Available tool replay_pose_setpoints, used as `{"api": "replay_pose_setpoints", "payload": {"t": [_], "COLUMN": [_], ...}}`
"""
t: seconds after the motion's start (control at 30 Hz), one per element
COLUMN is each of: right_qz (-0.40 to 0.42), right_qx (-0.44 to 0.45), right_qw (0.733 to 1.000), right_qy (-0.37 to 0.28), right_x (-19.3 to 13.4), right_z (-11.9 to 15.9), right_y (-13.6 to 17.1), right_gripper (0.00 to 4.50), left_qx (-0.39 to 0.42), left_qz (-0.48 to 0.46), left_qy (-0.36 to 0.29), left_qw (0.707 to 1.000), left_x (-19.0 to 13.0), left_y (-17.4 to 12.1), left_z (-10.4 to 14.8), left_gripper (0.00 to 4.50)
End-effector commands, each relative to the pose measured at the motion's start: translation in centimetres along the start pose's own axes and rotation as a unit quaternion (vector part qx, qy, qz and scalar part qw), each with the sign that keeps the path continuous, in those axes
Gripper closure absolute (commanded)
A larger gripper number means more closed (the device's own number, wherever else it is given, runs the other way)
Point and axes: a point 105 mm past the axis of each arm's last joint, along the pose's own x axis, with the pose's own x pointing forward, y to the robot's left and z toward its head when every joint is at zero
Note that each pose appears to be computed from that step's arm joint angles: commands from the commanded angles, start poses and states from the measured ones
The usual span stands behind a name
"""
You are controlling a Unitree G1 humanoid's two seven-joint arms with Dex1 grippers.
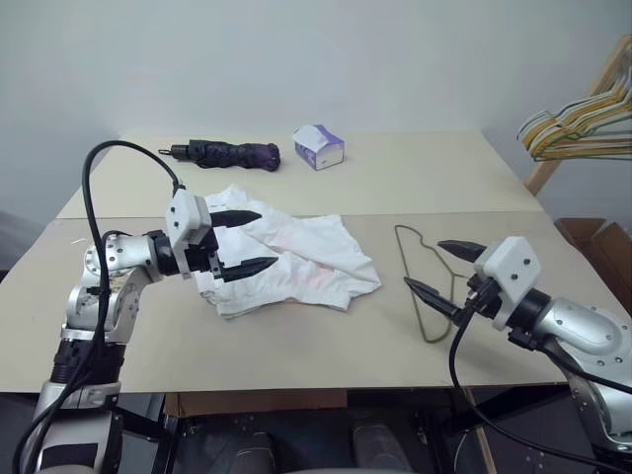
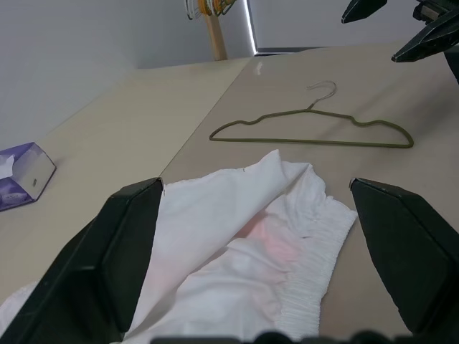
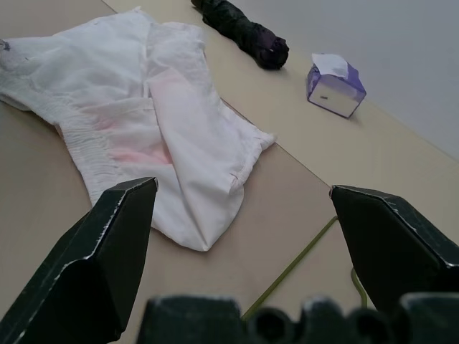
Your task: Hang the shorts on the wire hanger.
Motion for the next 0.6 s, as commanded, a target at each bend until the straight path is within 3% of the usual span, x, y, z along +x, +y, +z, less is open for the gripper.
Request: {"api": "replay_pose_setpoints", "payload": {"t": [0.03,0.43,0.6], "right_qz": [-0.001,0.02,0.078], "right_qx": [-0.028,-0.027,-0.063], "right_qw": [0.999,0.999,0.995], "right_qy": [-0.025,-0.017,0.023], "right_x": [-0.1,1.1,3.7], "right_z": [1.6,1.8,0.9], "right_y": [-0.2,0.5,3.4], "right_gripper": [0.02,0.02,0.02], "left_qx": [0.008,0.012,0.005], "left_qz": [0.013,0.01,0.002], "left_qy": [-0.014,-0.017,-0.019], "left_qw": [1.0,1.0,1.0], "left_x": [-0.3,-0.3,-0.7], "left_y": [0.4,-0.2,-0.5], "left_z": [0.7,0.9,0.6], "left_gripper": [0.0,0.0,0.0]}}
